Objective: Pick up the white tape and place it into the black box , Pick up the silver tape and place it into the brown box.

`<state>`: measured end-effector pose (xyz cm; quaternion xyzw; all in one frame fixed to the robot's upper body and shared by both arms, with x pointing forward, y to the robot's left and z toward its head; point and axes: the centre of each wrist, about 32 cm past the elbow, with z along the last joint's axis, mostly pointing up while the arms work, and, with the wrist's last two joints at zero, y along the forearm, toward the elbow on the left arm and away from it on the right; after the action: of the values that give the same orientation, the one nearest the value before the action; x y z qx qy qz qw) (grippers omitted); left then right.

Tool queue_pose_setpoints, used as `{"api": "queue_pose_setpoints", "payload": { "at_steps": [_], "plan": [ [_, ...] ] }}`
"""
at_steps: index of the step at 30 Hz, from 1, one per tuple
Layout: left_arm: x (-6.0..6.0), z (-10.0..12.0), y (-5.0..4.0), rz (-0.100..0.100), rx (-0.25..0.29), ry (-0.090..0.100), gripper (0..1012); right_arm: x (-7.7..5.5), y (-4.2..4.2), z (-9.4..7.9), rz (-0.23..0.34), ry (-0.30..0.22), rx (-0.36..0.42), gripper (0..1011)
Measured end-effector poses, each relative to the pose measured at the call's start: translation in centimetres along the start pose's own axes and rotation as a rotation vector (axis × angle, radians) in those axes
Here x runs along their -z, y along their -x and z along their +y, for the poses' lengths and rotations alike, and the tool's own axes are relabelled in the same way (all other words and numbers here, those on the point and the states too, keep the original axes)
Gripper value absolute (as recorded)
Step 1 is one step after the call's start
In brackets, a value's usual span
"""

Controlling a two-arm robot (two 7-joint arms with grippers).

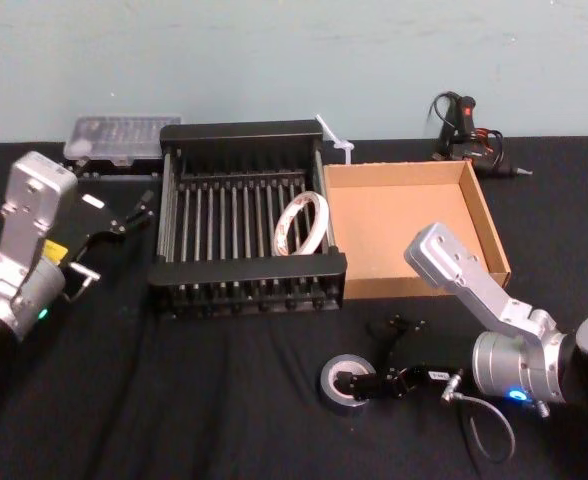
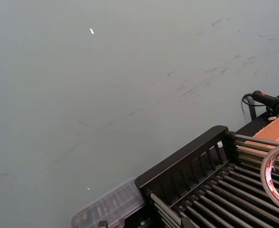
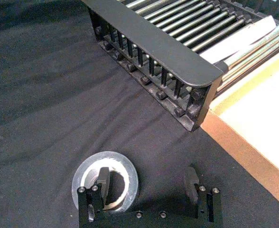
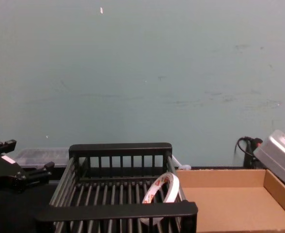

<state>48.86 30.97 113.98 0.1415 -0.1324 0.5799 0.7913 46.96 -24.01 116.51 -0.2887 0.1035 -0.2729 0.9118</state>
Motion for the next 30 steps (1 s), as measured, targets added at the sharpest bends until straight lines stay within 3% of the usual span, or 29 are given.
{"api": "queue_pose_setpoints", "payload": {
  "at_steps": [13,24,27,30],
  "plan": [
    [0.0,0.0,0.0,0.0,0.0,0.0,1001,0.0,0.0,-0.05,-0.001,-0.002,0.001,977],
    [0.0,0.0,0.0,0.0,0.0,0.0,1001,0.0,0.0,-0.07,-0.001,-0.004,0.001,717],
    [0.0,0.0,0.0,0.0,0.0,0.0,1001,0.0,0.0,-0.07,-0.001,-0.005,0.001,579],
    [0.0,0.0,0.0,0.0,0.0,0.0,1001,0.0,0.0,-0.07,-0.001,-0.005,0.0,518]
  ]
}}
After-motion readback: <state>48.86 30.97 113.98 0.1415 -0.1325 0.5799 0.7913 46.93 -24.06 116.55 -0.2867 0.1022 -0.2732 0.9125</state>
